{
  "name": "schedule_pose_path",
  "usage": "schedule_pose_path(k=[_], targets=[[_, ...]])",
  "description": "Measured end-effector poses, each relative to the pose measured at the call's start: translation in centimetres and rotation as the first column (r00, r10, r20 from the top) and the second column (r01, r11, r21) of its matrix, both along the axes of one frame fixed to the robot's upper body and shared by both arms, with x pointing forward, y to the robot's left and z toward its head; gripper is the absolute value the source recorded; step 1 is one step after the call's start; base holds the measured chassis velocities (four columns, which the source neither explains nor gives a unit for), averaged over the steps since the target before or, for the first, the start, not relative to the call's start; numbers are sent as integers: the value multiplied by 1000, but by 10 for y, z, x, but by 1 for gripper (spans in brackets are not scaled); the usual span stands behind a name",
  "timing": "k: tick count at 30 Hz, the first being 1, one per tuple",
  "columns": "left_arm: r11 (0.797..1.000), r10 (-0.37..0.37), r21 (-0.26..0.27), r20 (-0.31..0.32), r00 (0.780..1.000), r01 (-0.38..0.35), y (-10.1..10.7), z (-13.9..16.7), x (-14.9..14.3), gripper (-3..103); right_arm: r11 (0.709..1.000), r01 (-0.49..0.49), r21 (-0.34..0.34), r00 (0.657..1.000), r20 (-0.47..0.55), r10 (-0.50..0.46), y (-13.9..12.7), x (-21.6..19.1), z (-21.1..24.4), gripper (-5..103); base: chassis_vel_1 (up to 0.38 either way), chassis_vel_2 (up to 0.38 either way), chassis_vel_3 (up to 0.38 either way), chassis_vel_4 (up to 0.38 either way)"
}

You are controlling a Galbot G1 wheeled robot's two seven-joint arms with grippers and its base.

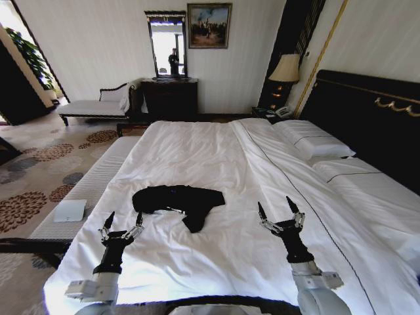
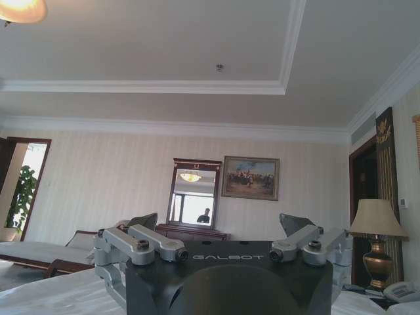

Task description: Fold the clothes on the bed.

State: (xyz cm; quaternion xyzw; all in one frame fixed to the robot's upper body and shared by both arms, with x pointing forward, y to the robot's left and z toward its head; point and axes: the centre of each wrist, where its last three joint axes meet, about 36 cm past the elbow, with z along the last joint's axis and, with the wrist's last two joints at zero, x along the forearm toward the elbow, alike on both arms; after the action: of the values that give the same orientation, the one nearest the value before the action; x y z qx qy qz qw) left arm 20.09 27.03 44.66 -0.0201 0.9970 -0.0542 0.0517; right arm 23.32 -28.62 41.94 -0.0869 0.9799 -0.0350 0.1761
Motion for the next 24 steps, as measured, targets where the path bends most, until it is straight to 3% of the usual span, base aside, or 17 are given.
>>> schedule_pose_path(k=[24], targets=[[1000, 5, 1, -18, 1000, -5, 1, -11, 4, 100, 1000, -1, 5, 1000, 5, 1, 0, 3, -7, 100, 7, 32, -5, -40]])
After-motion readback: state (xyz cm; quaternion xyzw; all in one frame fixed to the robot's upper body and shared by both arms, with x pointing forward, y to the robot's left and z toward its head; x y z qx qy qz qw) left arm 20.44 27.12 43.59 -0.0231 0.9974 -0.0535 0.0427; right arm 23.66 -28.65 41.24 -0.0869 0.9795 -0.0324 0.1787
